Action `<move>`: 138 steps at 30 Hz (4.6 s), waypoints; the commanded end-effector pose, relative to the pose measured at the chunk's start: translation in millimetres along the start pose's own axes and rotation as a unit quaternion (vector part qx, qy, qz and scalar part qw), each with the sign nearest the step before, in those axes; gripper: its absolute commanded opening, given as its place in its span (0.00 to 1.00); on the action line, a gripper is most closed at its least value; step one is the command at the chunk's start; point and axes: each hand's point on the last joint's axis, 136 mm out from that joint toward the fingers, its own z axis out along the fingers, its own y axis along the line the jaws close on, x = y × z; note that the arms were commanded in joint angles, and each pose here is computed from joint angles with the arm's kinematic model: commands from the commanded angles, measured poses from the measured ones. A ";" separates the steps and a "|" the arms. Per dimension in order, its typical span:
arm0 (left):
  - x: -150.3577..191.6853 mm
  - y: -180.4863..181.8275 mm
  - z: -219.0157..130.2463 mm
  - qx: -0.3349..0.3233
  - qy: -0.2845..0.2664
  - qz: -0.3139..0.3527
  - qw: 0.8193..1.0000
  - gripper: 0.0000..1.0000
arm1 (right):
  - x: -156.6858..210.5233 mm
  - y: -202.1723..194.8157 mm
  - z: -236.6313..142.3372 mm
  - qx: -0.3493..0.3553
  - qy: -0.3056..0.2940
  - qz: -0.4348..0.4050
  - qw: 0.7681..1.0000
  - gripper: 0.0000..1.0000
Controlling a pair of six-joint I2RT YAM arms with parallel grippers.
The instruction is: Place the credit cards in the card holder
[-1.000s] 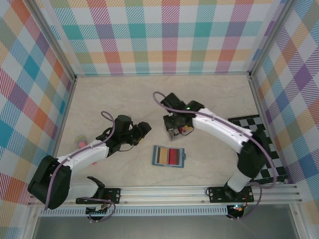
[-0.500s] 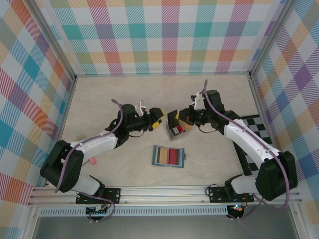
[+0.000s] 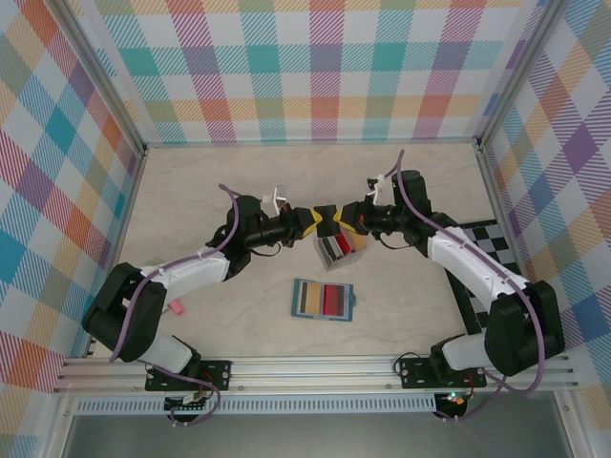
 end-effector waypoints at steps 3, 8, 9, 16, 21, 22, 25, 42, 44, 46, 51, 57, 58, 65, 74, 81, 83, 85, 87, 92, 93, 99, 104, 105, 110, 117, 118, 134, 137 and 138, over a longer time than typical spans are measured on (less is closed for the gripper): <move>-1.7 -28.7 5.7 0.040 0.029 0.013 0.999 0.00 | 5.5 19.4 -1.5 -0.057 0.040 -0.018 0.997 0.19; -0.6 -43.4 3.7 0.047 0.045 0.012 0.998 0.00 | 10.2 32.9 -10.2 -0.075 0.059 -0.018 0.995 0.12; -0.3 -42.5 3.6 0.042 0.048 0.012 0.998 0.00 | 8.9 33.7 -12.8 -0.074 0.053 -0.020 0.996 0.11; 6.9 -27.4 -2.1 -0.011 0.062 0.018 0.998 0.43 | 8.8 40.0 -18.5 -0.086 0.062 -0.043 0.993 0.01; 20.5 17.9 -39.4 -0.136 0.035 0.029 0.990 0.64 | 19.7 -13.7 -34.1 0.065 0.008 -0.054 0.996 0.03; 23.4 35.3 -51.6 -0.178 0.025 0.025 0.983 0.68 | 27.9 -22.9 -36.1 0.099 0.011 -0.067 0.993 0.04; 39.0 86.2 -89.0 -0.302 0.020 0.035 0.952 0.71 | 61.9 -51.5 -33.3 0.208 0.035 -0.110 0.971 0.03; 96.0 154.0 -91.3 -0.323 0.058 0.015 0.945 0.71 | 132.4 -124.5 -21.4 0.344 0.026 -0.104 0.933 0.03; 99.9 154.2 -82.6 -0.326 0.070 0.023 0.943 0.71 | 132.3 -131.0 -25.2 0.364 0.029 -0.102 0.925 0.03; 102.1 155.2 -75.5 -0.333 0.077 0.032 0.939 0.70 | 131.9 -136.4 -28.7 0.379 0.028 -0.102 0.919 0.03; 108.2 163.2 -60.1 -0.349 0.098 0.041 0.931 0.63 | 130.3 -147.0 -35.4 0.399 0.018 -0.094 0.912 0.03; 110.7 169.9 -59.0 -0.360 0.097 0.038 0.927 0.46 | 129.8 -143.4 -24.5 0.350 0.020 -0.074 0.933 0.04; 110.7 171.0 -60.0 -0.361 0.096 0.037 0.927 0.43 | 129.9 -144.4 -23.1 0.343 0.022 -0.066 0.937 0.04; 116.0 177.5 -62.0 -0.367 0.104 0.032 0.924 0.31 | 129.4 -149.9 -19.3 0.324 0.022 -0.047 0.945 0.04; 120.1 184.7 -62.5 -0.374 0.110 0.026 0.920 0.27 | 131.9 -168.2 -25.7 0.350 0.016 -0.023 0.936 0.04; 123.9 186.9 -63.5 -0.378 0.115 0.024 0.918 0.25 | 136.7 -165.9 -18.0 0.312 0.015 -0.016 0.950 0.04; 125.2 188.8 -65.3 -0.381 0.113 0.023 0.917 0.25 | 134.3 -155.2 -15.0 0.286 0.008 -0.017 0.958 0.04; 126.0 189.8 -66.1 -0.382 0.113 0.022 0.917 0.25 | 130.3 -145.7 -16.0 0.273 -0.001 -0.024 0.962 0.04; 125.8 189.3 -66.2 -0.382 0.112 0.022 0.917 0.25 | 128.0 -137.0 -16.8 0.262 -0.003 -0.032 0.965 0.04; 125.8 190.0 -66.1 -0.383 0.109 0.021 0.917 0.24 | 127.2 -120.2 -16.1 0.240 0.004 -0.044 0.970 0.05; 125.8 190.2 -65.9 -0.384 0.108 0.020 0.917 0.24 | 127.1 -116.7 -15.0 0.232 0.006 -0.049 0.971 0.06; 127.3 189.5 -65.0 -0.382 0.106 0.020 0.918 0.24 | 129.6 -98.5 -4.3 0.189 0.026 -0.062 0.980 0.06; 126.8 186.4 -64.5 -0.380 0.101 0.021 0.919 0.24 | 127.2 -93.7 1.7 0.182 0.033 -0.068 0.980 0.07; 126.7 186.5 -64.9 -0.381 0.101 0.022 0.919 0.24 | 127.0 -94.8 2.7 0.185 0.033 -0.068 0.980 0.07; 125.2 185.3 -65.4 -0.381 0.097 0.023 0.919 0.24 | 127.4 -100.8 5.3 0.200 0.041 -0.060 0.977 0.07; 125.7 186.4 -64.7 -0.382 0.097 0.023 0.919 0.24 | 132.1 -93.4 12.7 0.172 0.060 -0.071 0.981 0.08; 125.9 186.2 -64.6 -0.382 0.098 0.024 0.919 0.24 | 132.6 -95.1 11.9 0.181 0.064 -0.068 0.979 0.08; 124.7 191.3 -70.6 -0.395 0.091 0.024 0.914 0.21 | 104.7 -132.8 -57.8 0.365 -0.048 -0.073 0.927 0.07; 124.8 192.5 -72.0 -0.397 0.089 0.025 0.913 0.21 | 106.1 -115.9 -52.1 0.312 -0.049 -0.094 0.944 0.07; 125.3 193.4 -71.9 -0.397 0.090 0.024 0.913 0.21 | 107.7 -112.6 -49.2 0.298 -0.048 -0.087 0.949 0.07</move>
